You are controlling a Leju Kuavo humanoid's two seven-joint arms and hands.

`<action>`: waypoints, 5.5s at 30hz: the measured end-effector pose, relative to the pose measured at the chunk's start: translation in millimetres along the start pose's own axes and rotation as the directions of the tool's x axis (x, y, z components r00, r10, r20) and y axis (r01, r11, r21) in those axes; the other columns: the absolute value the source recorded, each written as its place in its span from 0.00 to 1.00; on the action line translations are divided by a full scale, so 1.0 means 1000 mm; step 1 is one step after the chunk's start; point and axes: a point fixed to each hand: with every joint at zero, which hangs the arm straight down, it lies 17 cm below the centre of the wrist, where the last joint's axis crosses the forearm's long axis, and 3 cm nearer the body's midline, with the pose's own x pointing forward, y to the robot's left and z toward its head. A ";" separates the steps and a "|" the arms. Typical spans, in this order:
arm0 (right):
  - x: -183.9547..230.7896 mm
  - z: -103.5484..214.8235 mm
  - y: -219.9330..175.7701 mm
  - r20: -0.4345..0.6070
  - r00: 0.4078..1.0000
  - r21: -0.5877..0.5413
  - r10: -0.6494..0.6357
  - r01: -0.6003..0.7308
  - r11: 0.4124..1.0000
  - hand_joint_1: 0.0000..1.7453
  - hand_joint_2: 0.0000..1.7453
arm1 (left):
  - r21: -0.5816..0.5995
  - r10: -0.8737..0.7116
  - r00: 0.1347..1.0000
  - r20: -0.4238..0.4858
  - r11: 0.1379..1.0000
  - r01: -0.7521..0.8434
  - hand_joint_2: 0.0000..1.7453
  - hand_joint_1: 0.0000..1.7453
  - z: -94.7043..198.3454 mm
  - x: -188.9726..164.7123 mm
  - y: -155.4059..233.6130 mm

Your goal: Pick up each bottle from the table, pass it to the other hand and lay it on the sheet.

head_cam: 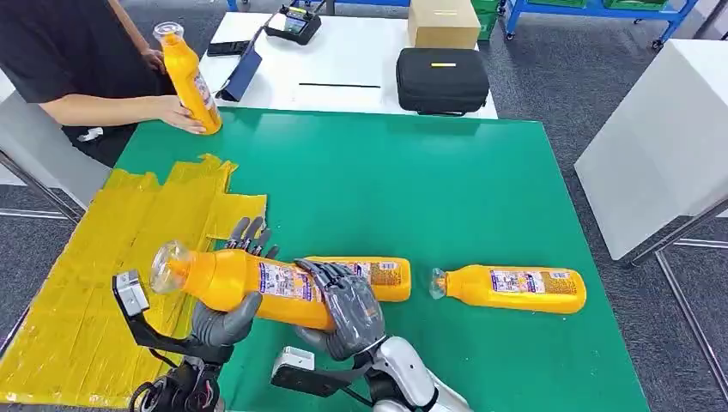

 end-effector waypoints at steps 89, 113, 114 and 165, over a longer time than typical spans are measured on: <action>-0.034 0.088 -0.146 -0.210 0.976 -0.343 0.052 -0.123 0.931 0.00 0.00 | -0.353 -0.817 -0.530 -0.229 -0.437 0.827 0.00 0.00 0.122 -0.066 0.250; -0.051 0.084 -0.147 -0.266 0.963 -0.330 0.045 -0.135 0.934 0.00 0.00 | -0.402 -0.887 -0.428 -0.173 -0.333 0.853 0.00 0.00 0.124 -0.060 0.256; -0.051 0.084 -0.148 -0.267 0.963 -0.331 0.045 -0.135 0.934 0.00 0.00 | -0.402 -0.887 -0.428 -0.173 -0.333 0.853 0.00 0.00 0.124 -0.060 0.255; -0.119 0.231 -0.173 -0.495 0.863 -0.198 0.101 -0.225 0.954 0.00 1.00 | 0.307 -0.594 0.684 0.423 0.805 0.509 0.00 0.00 0.101 0.174 0.012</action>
